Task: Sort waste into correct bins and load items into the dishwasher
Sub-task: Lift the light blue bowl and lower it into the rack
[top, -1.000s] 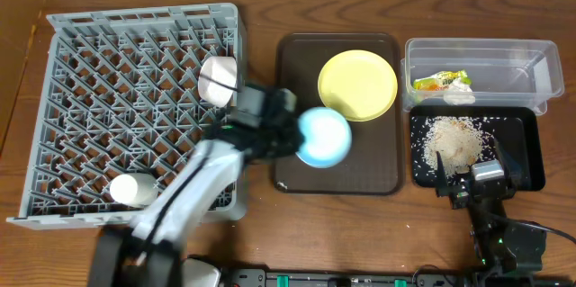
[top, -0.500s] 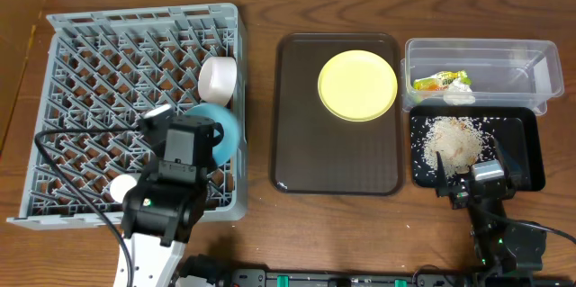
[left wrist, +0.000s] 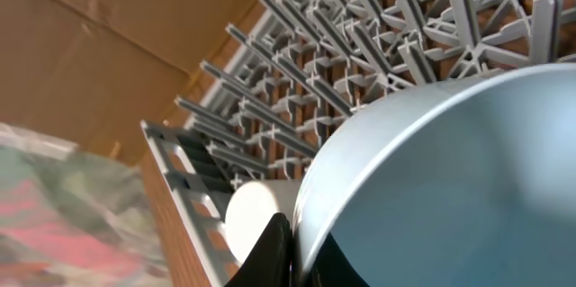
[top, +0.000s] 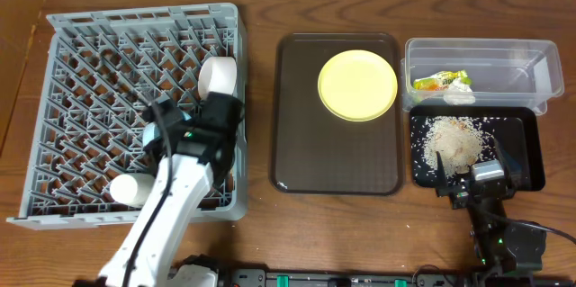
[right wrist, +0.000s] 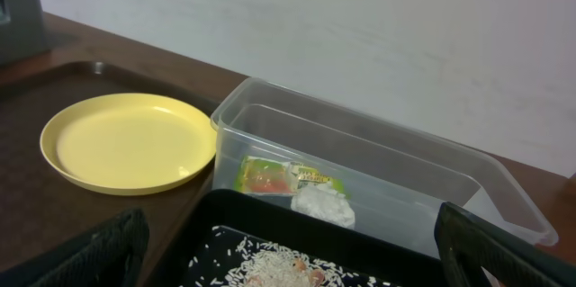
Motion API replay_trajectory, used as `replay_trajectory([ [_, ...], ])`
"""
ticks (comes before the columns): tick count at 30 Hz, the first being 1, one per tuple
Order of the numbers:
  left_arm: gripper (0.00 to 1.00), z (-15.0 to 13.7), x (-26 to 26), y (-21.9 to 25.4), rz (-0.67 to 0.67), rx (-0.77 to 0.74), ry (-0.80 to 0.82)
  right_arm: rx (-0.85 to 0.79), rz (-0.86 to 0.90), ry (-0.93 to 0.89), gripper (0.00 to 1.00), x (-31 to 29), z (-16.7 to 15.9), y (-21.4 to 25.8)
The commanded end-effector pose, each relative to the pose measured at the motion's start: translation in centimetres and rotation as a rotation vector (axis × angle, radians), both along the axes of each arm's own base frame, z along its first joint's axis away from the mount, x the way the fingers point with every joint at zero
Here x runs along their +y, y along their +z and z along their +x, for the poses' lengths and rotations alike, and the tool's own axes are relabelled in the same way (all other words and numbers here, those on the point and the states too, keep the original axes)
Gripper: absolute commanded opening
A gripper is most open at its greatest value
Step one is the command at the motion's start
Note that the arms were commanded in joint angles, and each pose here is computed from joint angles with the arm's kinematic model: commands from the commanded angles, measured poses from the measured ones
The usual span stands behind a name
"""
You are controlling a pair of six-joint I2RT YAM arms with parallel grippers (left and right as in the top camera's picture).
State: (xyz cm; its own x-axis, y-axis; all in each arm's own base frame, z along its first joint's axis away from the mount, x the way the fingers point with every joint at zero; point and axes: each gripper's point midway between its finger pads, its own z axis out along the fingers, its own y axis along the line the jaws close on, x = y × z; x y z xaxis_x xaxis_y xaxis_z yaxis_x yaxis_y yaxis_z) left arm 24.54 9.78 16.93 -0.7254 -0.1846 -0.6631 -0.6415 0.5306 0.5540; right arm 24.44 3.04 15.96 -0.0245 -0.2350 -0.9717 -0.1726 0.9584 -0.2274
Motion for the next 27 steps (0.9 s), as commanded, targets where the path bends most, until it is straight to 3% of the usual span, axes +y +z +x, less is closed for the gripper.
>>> replay_trajectory([
  [1,0.08,0.7,0.0,1.7,0.123,-0.031,-0.013,0.003,0.013,-0.015,0.99,-0.3,0.0,-0.1],
  [27,0.08,3.9,-2.2,1.3,0.394,0.135,-0.154,0.003,0.013,-0.015,0.99,-0.3,0.0,-0.1],
])
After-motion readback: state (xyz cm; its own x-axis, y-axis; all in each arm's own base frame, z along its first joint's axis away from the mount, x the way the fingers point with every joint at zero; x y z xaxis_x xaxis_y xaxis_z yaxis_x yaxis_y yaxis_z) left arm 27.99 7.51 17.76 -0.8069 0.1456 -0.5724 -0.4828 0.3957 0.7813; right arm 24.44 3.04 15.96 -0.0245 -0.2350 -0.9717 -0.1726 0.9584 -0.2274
